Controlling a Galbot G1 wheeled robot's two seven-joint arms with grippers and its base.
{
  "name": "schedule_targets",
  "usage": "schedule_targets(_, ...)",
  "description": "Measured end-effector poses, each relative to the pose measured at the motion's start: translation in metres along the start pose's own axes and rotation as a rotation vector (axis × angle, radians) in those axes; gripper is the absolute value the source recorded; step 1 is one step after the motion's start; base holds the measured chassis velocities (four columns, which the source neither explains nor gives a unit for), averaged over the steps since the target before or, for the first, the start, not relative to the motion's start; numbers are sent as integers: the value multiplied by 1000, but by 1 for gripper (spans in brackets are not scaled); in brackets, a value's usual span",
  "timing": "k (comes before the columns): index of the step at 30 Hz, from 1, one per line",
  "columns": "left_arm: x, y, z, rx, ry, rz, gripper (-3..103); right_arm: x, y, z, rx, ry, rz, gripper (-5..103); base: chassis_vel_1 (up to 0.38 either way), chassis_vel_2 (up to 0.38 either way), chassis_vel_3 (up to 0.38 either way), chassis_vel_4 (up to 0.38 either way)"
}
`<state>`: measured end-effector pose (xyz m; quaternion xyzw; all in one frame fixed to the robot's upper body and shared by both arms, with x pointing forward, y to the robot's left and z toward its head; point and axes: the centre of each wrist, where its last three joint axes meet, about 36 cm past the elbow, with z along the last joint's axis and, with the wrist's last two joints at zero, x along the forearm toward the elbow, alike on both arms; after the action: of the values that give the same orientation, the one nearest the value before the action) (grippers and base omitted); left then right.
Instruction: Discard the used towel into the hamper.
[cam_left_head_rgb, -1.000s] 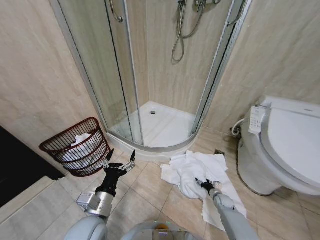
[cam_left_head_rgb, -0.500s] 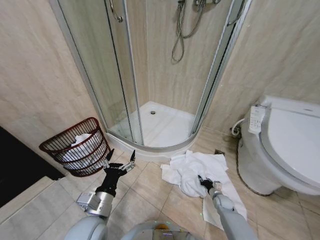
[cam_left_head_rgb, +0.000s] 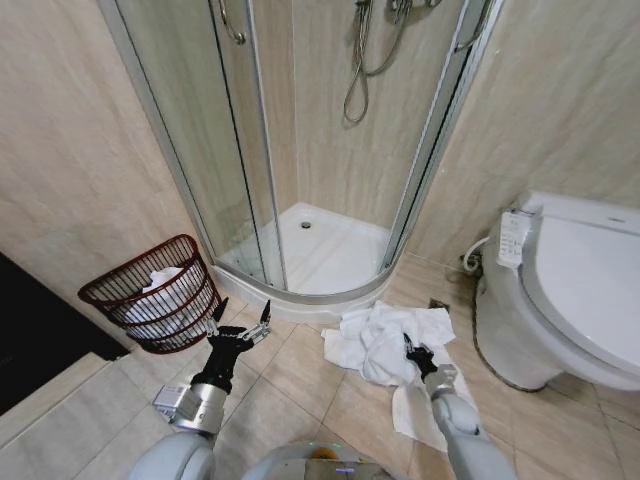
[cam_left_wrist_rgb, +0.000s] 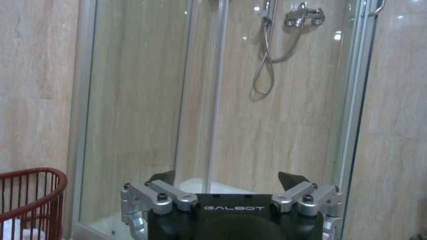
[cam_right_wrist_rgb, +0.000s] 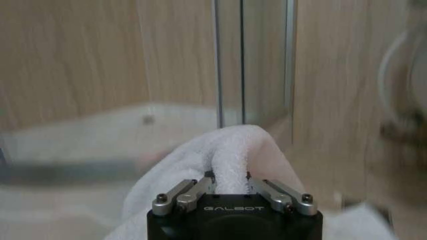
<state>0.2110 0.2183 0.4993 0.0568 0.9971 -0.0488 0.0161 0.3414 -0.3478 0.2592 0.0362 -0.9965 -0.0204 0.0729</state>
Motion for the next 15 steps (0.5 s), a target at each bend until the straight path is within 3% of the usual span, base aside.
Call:
schedule_targets(10, 0, 0, 0, 0, 0, 0, 100, 71, 25, -106, 55, -298, 35, 13, 0, 0, 0, 0)
schedule_targets(15, 0, 0, 0, 0, 0, 0, 100, 115, 29, -160, 162, -474, 121, 13, 0, 0, 0, 0)
